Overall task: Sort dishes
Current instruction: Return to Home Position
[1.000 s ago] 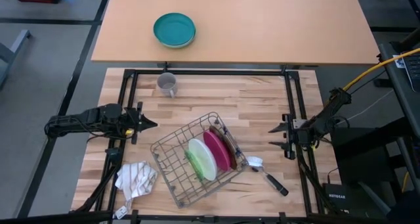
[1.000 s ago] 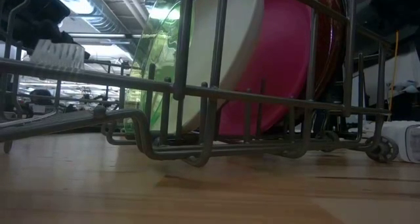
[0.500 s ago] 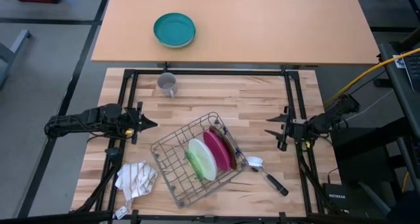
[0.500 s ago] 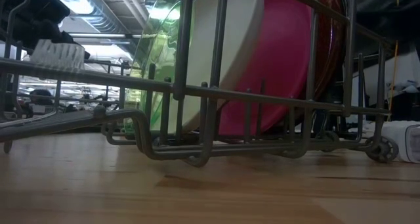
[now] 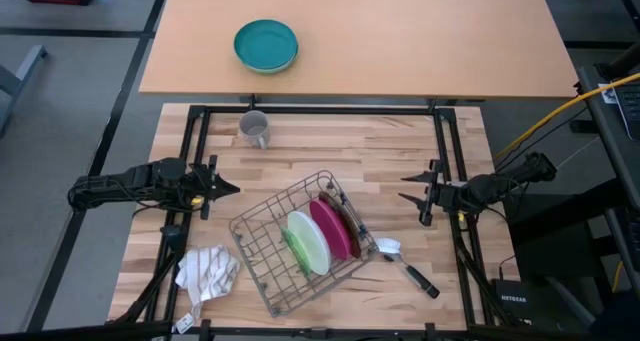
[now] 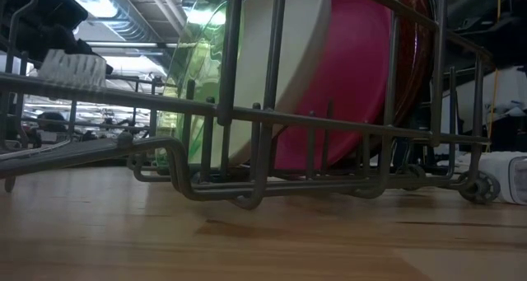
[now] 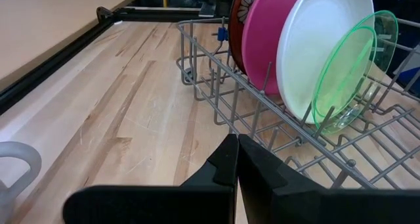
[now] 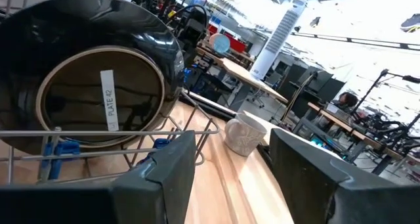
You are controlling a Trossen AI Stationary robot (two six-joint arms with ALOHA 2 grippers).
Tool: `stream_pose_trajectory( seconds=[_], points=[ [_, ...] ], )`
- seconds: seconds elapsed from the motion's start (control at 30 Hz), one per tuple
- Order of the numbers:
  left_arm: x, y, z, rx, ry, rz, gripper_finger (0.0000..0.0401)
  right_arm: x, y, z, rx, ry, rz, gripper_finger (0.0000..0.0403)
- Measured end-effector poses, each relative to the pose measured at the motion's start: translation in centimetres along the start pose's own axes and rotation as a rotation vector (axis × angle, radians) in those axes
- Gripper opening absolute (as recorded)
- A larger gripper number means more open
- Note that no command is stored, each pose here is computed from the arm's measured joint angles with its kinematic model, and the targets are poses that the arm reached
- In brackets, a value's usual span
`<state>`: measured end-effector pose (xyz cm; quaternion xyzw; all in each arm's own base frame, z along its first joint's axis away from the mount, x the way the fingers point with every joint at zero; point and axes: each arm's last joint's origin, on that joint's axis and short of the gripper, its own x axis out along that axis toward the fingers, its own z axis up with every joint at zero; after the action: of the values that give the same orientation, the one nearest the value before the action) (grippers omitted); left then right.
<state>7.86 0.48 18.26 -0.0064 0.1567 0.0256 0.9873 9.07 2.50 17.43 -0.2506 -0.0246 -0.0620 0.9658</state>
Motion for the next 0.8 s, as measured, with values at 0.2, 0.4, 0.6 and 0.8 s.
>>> stream_pose_trajectory(
  seconds=[0.2, 0.4, 0.6, 0.8],
  points=[
    [0.00, 0.00, 0.00, 0.000, 0.000, 0.000, 0.0001, 0.01, 0.01, -0.03, 0.001, 0.002, 0.001, 0.0198],
    [0.00, 0.00, 0.00, 0.000, 0.000, 0.000, 0.0001, 0.01, 0.02, -0.06, 0.035, 0.003, 0.002, 0.0198],
    [0.00, 0.00, 0.00, 0.000, 0.000, 0.000, 0.0001, 0.01, 0.04, -0.08, 0.046, 0.005, 0.004, 0.0198],
    [0.00, 0.00, 0.01, 0.000, 0.000, 0.000, 0.0001, 0.01, 0.05, -0.09, 0.045, 0.006, 0.004, 0.0198]
  ],
)
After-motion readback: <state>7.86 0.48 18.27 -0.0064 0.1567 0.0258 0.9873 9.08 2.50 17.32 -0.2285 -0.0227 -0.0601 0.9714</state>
